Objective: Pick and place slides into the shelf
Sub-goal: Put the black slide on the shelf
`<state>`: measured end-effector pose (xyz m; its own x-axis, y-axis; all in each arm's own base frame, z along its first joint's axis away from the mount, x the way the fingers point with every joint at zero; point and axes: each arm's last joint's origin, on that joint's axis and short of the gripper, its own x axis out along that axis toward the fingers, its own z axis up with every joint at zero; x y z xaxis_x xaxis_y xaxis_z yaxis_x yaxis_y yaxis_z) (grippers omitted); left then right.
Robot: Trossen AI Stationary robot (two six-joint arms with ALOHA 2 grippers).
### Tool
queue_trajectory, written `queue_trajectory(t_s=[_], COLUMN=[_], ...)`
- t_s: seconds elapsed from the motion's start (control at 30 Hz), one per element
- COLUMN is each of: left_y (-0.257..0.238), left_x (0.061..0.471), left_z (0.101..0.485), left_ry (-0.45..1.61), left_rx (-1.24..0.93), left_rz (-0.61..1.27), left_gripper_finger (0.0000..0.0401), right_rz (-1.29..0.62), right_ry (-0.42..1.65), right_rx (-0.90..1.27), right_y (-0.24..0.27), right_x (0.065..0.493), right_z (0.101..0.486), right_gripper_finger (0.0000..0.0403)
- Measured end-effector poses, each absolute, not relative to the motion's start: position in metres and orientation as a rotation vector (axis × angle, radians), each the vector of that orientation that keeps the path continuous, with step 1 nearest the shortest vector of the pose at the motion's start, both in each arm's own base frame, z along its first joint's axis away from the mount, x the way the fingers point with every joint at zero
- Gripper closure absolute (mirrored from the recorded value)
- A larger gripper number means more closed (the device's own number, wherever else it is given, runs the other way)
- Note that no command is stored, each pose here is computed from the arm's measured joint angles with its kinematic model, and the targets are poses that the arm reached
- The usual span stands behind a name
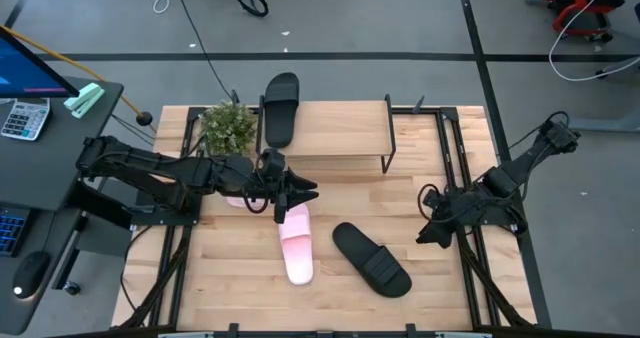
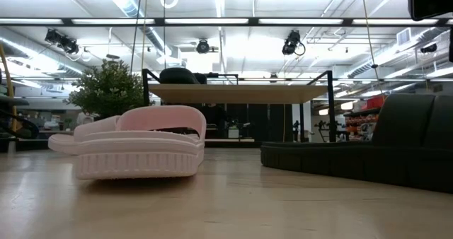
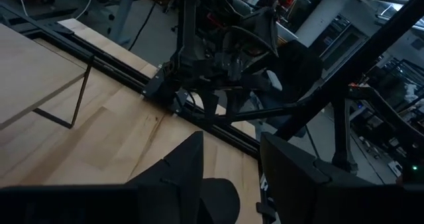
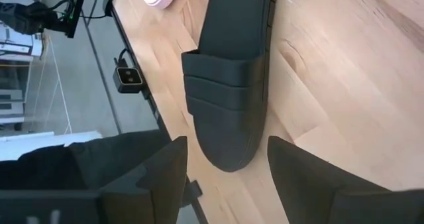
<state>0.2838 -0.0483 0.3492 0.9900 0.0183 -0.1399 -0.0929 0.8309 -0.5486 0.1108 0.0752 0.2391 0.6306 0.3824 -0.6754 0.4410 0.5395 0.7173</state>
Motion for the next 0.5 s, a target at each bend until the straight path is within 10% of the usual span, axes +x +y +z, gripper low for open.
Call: queue_trajectory(t_s=[0.5], left_y=[-0.0483], left_x=[0.2838], left_z=[0.3492], left_ry=[0.131], left_rx=[-0.588], left_rz=[0.059], left_gripper_finger=[0.0250], right_rz=[-0.066], right_ry=[0.932], right_rx=[1.051], right_y=[0.0835], right_x=[0.1112], right_z=[0.2367], right_gripper_finger=[0.0188])
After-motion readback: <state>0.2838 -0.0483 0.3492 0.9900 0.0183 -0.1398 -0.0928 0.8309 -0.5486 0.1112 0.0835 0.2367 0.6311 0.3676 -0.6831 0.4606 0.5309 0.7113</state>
